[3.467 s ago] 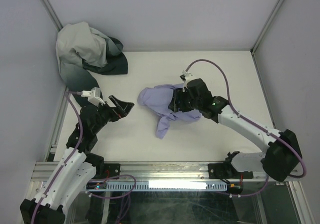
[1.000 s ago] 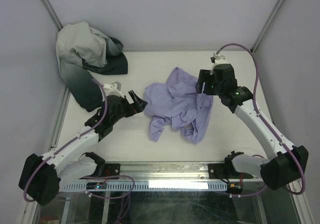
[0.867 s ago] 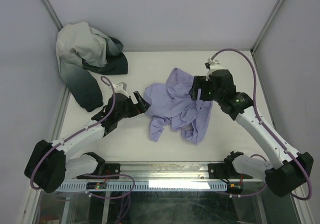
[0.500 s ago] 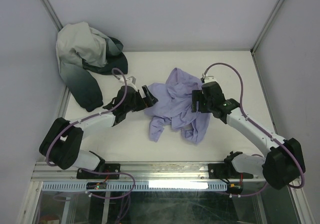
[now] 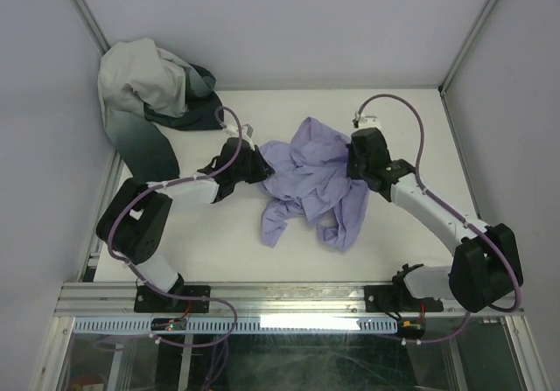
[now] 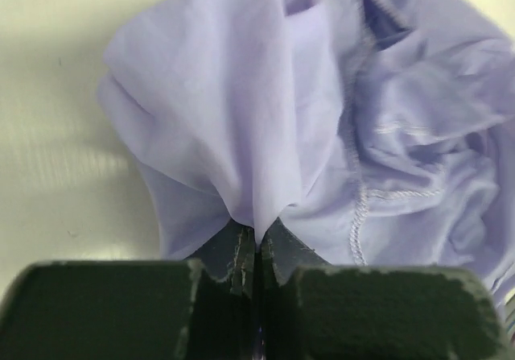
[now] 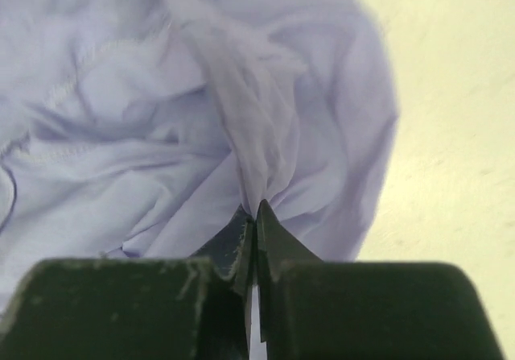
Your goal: Zip up the jacket
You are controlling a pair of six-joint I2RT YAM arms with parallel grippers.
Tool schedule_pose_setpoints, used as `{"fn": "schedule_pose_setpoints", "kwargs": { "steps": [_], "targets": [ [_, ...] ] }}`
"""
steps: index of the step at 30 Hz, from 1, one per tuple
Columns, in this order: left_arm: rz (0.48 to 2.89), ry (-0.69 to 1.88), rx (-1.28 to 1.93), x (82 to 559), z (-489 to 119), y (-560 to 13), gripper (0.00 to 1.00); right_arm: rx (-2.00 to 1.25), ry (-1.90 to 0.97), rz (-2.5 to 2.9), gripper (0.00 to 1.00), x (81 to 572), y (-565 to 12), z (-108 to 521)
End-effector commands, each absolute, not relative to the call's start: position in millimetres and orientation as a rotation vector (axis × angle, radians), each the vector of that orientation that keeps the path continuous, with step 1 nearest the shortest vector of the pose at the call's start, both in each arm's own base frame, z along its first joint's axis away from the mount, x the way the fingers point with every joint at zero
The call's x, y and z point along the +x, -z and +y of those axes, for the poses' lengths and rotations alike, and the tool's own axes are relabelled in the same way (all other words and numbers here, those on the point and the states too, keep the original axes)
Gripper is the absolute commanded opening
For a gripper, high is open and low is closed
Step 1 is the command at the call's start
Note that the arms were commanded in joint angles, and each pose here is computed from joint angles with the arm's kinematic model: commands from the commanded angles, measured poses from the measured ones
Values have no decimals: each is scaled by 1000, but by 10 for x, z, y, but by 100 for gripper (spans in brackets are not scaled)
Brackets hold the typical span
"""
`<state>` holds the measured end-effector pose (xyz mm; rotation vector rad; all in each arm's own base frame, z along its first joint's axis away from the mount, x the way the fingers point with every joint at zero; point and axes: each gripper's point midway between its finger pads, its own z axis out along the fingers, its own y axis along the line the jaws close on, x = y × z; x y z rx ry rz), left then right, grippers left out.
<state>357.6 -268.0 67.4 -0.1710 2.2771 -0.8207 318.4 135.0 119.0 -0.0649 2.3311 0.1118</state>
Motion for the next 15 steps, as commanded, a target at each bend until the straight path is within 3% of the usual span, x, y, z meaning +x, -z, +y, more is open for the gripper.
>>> {"fn": "schedule_pose_setpoints", "kwargs": {
  "steps": [1, 9, 15],
  "targets": [
    [1948, 705, -112, 3964, -2431, -1948, 0, 48, -10, 2059, 0, 3685, -2234, 1035],
    [1561, 463, -123, 3817, -1727, -4055, 0, 49, 30, 1778, 0, 3935, -3848, 786],
    [1440, 513, -66, 3456, -1620, -4897, 0, -58, -138, 1648, 0, 3719, -4573, 992]
  ]
}}
